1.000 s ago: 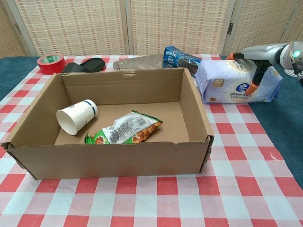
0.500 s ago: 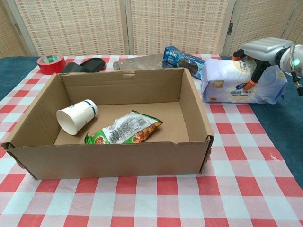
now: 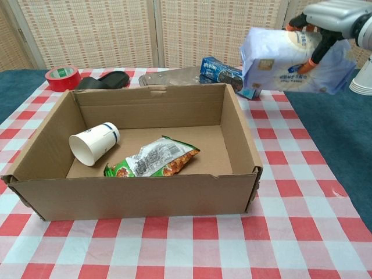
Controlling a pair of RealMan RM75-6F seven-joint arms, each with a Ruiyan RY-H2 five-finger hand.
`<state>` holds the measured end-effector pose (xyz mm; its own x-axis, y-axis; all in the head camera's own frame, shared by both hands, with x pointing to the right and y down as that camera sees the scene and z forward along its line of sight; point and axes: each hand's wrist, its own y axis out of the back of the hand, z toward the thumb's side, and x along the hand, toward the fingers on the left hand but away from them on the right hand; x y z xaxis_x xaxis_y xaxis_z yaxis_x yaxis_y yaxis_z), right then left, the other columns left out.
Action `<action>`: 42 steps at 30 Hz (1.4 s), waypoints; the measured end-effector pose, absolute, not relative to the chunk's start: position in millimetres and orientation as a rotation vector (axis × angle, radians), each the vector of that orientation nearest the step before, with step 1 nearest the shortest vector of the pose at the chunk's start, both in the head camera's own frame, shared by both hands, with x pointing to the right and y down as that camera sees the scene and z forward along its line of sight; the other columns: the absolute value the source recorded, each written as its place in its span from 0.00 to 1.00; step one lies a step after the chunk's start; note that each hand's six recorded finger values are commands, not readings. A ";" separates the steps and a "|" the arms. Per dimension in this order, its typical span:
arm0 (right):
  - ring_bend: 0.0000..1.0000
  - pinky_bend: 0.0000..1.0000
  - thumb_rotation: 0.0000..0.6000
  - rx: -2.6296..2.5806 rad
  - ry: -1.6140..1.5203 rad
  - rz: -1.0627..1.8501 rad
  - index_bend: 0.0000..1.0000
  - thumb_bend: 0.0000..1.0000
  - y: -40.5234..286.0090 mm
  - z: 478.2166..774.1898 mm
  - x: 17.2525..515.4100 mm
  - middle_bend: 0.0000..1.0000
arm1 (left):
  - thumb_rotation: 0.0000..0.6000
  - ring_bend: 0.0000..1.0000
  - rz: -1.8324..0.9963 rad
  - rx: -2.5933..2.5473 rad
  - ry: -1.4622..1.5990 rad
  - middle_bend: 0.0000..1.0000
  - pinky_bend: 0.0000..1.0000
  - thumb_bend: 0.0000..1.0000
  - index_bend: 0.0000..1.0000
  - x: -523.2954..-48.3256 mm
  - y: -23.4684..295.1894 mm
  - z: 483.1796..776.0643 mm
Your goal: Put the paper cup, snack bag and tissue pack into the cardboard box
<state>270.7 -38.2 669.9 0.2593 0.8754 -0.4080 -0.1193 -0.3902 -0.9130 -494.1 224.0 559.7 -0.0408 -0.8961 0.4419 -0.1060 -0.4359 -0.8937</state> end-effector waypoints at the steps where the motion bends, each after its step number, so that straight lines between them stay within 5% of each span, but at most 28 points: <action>1: 0.68 0.84 1.00 -1.587 -0.744 1.279 0.97 0.14 -40.9 659.8 263.0 0.61 | 1.00 0.00 -1.543 -1.585 1.077 0.00 0.00 0.21 0.00 -493.8 224.1 559.8; 13: 0.68 0.84 1.00 -1.646 -0.878 0.962 0.97 0.14 -44.8 572.3 159.0 0.61 | 1.00 0.00 -1.531 -1.599 1.060 0.00 0.00 0.21 0.00 -489.1 225.1 560.6; 33: 0.68 0.84 1.00 -2.087 -0.713 0.771 0.95 0.14 50.3 601.6 37.5 0.61 | 1.00 0.00 -1.529 -1.585 1.070 0.00 0.00 0.21 0.00 -491.8 227.0 556.6; 37: 0.54 0.74 1.00 -2.116 -0.690 0.775 0.75 0.04 56.2 603.7 34.6 0.58 | 1.00 0.00 -1.527 -1.588 1.072 0.00 0.00 0.21 0.00 -492.0 227.8 556.1; 42: 0.14 0.26 1.00 -2.175 -0.614 0.813 0.20 0.00 62.0 609.4 35.0 0.26 | 1.00 0.00 -1.532 -1.590 1.069 0.00 0.00 0.21 0.00 -492.8 228.1 556.9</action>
<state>35.0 62.0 609.4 0.6874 0.6306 -0.3603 0.1745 -0.6250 -0.7609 -492.8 228.1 556.9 -0.0276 -0.8973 0.4406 -0.1042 -0.4357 -0.8940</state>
